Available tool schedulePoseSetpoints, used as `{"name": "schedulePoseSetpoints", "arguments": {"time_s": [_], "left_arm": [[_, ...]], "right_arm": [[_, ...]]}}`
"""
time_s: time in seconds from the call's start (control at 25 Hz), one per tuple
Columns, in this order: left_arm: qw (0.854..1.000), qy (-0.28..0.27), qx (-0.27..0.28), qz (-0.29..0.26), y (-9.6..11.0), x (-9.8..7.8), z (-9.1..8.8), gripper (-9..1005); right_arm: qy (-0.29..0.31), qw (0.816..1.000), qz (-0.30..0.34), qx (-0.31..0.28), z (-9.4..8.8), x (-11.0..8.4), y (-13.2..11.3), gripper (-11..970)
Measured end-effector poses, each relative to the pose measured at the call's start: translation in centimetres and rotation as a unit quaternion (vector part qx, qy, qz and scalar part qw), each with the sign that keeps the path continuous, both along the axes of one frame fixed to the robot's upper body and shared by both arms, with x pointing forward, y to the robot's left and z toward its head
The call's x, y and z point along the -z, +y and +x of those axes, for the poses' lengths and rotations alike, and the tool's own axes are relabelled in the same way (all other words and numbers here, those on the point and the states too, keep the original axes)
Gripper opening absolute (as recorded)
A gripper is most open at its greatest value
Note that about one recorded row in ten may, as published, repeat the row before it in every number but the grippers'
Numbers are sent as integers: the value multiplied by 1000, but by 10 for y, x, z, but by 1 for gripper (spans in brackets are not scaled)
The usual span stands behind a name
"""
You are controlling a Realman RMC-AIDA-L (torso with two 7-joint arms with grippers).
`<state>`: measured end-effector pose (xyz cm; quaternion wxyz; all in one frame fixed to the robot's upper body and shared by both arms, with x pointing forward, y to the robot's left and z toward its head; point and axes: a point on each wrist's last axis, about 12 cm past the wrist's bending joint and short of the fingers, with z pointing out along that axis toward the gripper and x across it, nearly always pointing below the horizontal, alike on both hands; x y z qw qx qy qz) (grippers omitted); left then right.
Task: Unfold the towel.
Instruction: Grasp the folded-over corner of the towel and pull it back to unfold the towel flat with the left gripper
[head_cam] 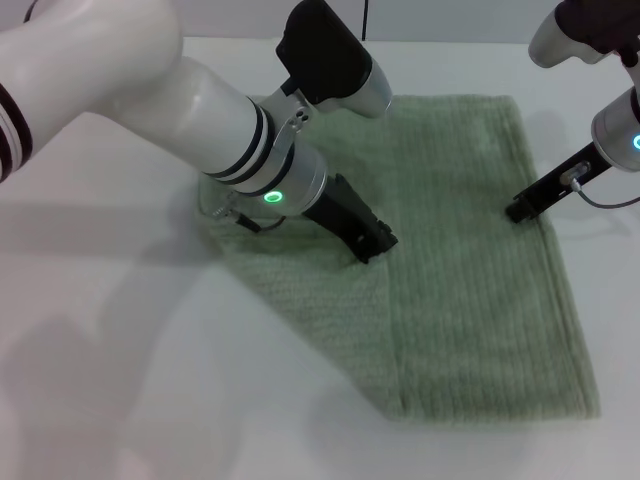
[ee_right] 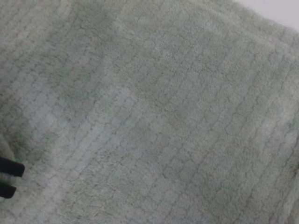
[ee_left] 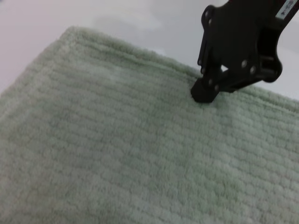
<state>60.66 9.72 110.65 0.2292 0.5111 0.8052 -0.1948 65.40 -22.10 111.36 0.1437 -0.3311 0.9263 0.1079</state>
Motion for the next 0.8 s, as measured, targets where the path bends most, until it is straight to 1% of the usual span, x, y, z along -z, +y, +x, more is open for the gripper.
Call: {"name": "schedulePoseSetpoints", "arguments": {"time_s": [0.4, 0.44, 0.6, 0.64, 0.8], "left_arm": [[1000, 0, 14, -9, 1, -8, -3, 80], [1000, -2, 21, -16, 2, -13, -5, 77], [999, -2, 29, -24, 5, -19, -8, 65], [999, 1, 36, -32, 9, -25, -11, 62], [998, 6, 45, -37, 14, -31, -13, 59]], "right_arm": [[0, 1000, 0, 0, 0, 1, 0, -1], [1, 1000, 0, 0, -1, 1, 0, -1], [2, 1000, 0, 0, -1, 1, 0, -1], [2, 1000, 0, 0, -1, 1, 0, -1], [2, 1000, 0, 0, -1, 1, 0, -1]]}}
